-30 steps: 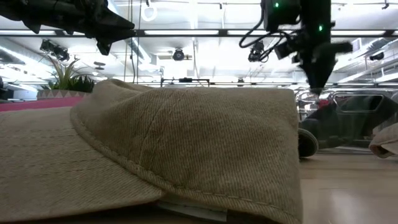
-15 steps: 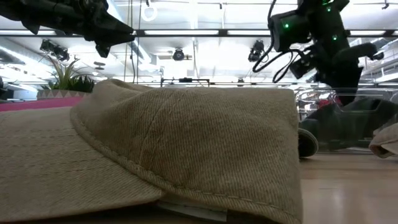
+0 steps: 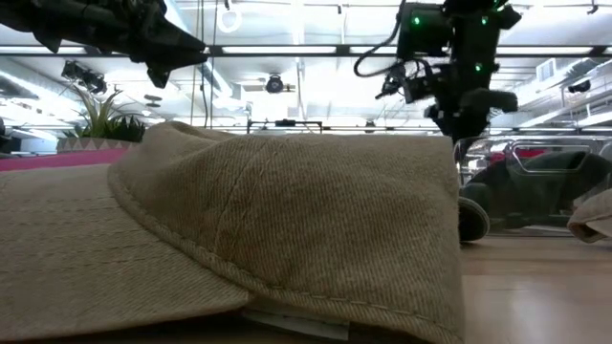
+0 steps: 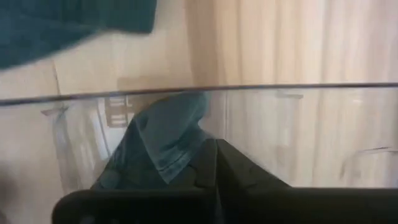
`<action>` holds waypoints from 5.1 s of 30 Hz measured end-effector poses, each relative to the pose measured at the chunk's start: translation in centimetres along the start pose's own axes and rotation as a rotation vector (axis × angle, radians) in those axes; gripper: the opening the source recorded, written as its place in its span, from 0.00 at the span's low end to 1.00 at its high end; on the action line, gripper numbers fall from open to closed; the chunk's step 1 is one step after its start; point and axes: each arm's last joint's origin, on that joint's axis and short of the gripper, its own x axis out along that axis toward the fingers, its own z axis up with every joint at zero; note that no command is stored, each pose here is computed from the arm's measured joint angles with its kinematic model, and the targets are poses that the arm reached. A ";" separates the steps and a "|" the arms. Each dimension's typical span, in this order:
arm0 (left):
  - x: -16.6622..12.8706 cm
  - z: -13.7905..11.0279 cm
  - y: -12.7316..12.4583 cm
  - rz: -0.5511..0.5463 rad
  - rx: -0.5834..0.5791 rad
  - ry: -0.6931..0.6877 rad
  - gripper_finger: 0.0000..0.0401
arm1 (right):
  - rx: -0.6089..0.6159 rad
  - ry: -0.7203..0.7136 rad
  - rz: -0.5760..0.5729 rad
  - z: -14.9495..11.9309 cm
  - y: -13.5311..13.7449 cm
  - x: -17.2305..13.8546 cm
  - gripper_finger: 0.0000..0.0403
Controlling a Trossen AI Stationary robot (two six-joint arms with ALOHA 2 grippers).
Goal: Pick & Place hat
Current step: Put the top brown cap into the red bin, then put the top black cap into the transparent bin
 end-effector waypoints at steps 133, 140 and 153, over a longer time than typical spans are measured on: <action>15.8 -6.6 -10.8 -0.161 0.716 1.072 0.34 | -0.168 -0.423 0.228 5.8 5.3 -0.7 0.38; 12.5 -1.3 -10.9 -0.103 0.583 0.901 0.31 | -0.238 -0.419 0.302 7.2 9.5 2.0 0.41; 8.4 4.1 -10.0 -0.089 0.522 0.662 0.25 | -0.318 -0.344 0.295 8.1 11.1 6.9 0.31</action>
